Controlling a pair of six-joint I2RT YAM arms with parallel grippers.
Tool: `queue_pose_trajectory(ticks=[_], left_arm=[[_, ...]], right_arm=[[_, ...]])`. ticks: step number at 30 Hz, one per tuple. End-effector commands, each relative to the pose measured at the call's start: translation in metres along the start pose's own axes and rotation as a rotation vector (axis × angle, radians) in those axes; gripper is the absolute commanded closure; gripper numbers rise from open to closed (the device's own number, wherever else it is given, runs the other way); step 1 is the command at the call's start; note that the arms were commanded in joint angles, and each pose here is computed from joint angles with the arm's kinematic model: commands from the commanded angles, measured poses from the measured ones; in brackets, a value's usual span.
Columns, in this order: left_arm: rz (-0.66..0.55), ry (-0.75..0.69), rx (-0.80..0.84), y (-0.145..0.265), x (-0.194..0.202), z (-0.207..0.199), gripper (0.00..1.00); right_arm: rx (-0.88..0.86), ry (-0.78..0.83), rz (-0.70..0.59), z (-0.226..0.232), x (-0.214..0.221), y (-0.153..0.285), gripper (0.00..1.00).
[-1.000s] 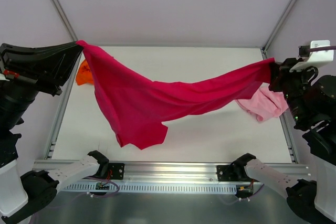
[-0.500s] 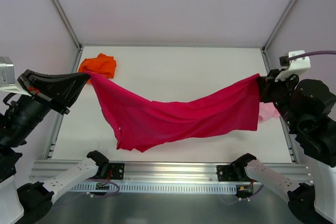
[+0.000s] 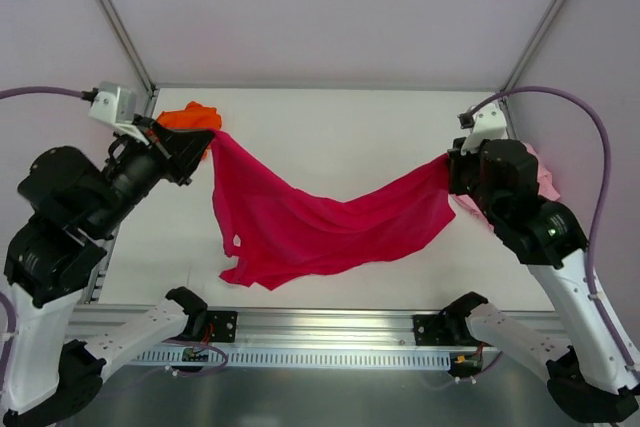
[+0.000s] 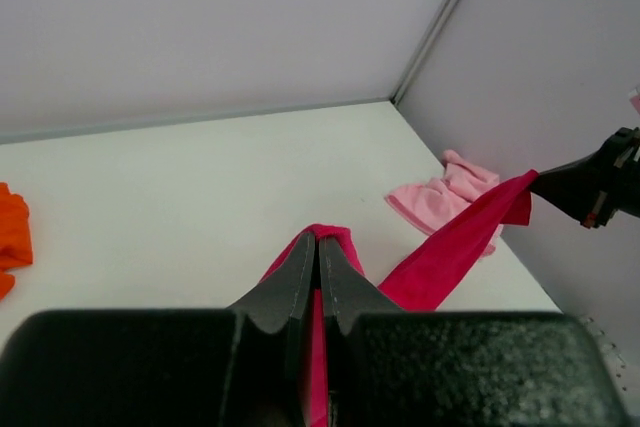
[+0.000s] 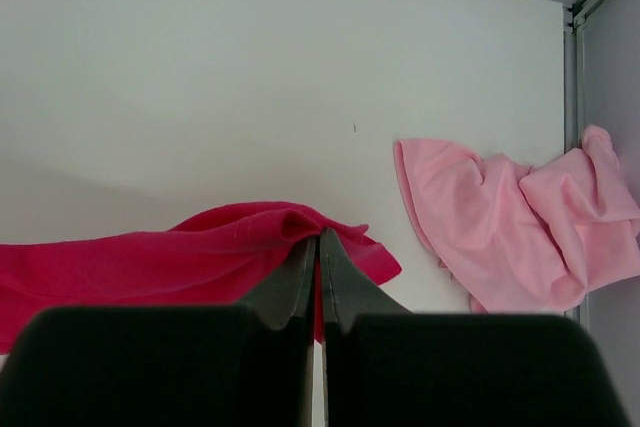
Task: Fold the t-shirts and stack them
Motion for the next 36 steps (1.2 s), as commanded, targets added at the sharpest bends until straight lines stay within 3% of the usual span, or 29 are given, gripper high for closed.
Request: queue_pose_trajectory(ticks=[1,11,19,26,30,36], left_arm=[[-0.06,-0.047,-0.044,-0.04,-0.014,0.006,1.0],[0.006,-0.129,-0.196,-0.126,0.01,0.033,1.0],[0.059,-0.167,-0.334,-0.149,0.035,0.062,1.0],[0.082,-0.032,-0.379,-0.183,0.045,0.095,1.0],[0.112,-0.02,-0.426,-0.206,0.053,0.114,1.0],[0.119,0.021,-0.509,-0.233,0.061,0.152,1.0]], right_arm=[[-0.017,-0.033,-0.092,0.015,-0.02,-0.03,0.99],[0.114,0.032,-0.061,0.024,-0.026,-0.111,0.99],[0.298,-0.004,-0.139,0.008,-0.06,-0.133,0.99],[0.306,-0.07,-0.147,0.005,-0.094,-0.167,0.99],[0.323,-0.092,-0.105,0.007,-0.093,-0.206,0.99],[0.354,-0.095,-0.092,0.009,-0.095,-0.23,0.99]])
Point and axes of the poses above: each gripper's point midway between its finger pads, its own y axis back along the fingers, its own z axis along the line the jaws close on, x = y × z, the point moved 2 cm from there along y, back along the fingers, and after that the axes turned 3 degrees about -y, right-handed, at the moved point
